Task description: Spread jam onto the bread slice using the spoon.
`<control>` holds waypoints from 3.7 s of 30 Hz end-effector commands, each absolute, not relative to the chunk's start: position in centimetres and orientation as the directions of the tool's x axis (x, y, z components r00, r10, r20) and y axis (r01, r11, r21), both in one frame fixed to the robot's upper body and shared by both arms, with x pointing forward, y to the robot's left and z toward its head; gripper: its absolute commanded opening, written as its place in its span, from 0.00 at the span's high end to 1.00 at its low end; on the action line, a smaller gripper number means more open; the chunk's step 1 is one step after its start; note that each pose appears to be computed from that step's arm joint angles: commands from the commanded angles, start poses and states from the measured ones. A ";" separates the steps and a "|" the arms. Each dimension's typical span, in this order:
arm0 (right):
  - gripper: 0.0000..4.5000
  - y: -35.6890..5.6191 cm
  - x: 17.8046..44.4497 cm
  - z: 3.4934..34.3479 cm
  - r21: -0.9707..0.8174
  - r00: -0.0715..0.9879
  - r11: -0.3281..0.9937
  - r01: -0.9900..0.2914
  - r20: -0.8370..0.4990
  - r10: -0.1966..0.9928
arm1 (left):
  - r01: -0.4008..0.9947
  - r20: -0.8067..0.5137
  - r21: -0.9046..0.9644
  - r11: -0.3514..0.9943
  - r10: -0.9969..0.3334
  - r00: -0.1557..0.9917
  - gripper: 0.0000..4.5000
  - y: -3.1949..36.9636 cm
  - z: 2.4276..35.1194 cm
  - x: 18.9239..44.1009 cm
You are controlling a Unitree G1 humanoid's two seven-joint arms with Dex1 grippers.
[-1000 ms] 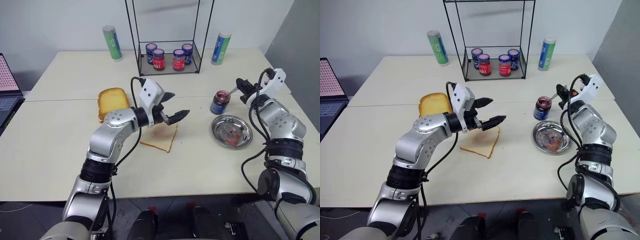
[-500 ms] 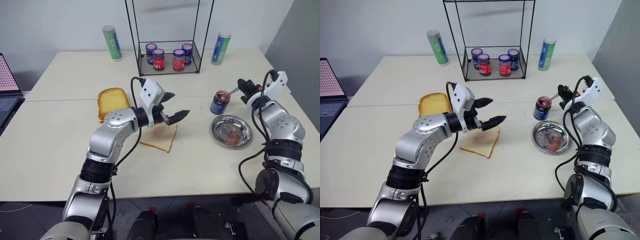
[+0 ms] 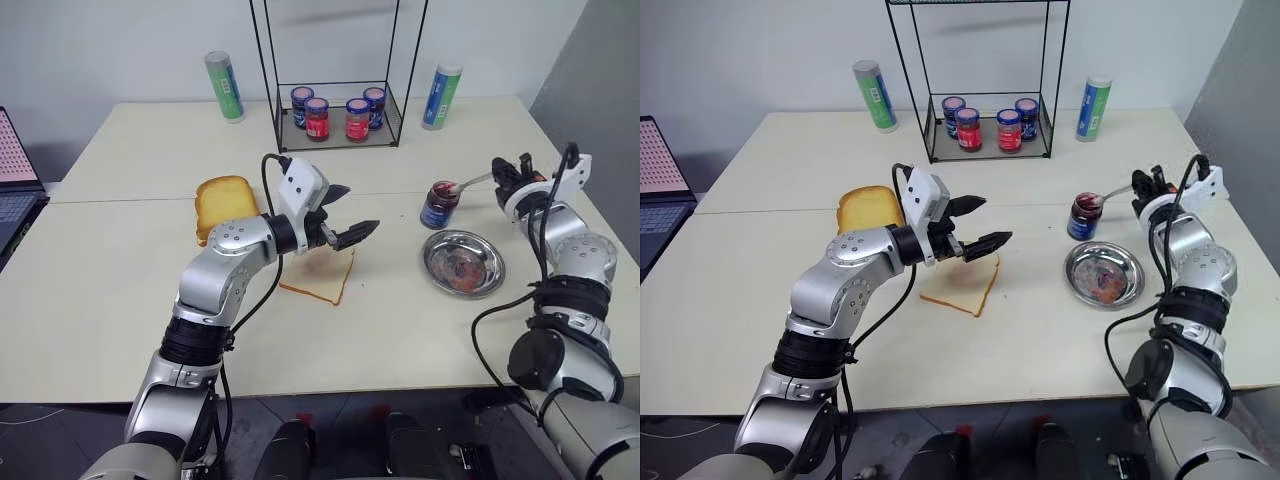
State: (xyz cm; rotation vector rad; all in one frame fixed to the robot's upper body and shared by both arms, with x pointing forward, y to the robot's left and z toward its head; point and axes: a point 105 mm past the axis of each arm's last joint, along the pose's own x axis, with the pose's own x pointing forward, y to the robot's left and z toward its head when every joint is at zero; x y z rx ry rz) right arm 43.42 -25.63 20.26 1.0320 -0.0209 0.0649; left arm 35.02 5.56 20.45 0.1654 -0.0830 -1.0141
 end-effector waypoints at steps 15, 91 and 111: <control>0.99 -23.5 41.8 28.0 0.886 0.957 0.361 -0.291 0.272 0.103 | 0.852 0.046 0.243 0.464 -0.883 0.467 0.00 6.6 22.9 33.8; 0.99 -4.7 39.9 12.3 0.754 0.815 0.574 -0.321 -0.089 0.572 | 0.622 -0.100 0.107 0.776 -0.614 0.783 0.00 15.5 15.2 24.7; 0.99 -3.2 39.2 19.8 0.779 0.759 0.442 -0.446 0.068 0.647 | 0.630 -0.090 0.112 0.768 -0.624 0.776 0.00 15.4 15.3 25.4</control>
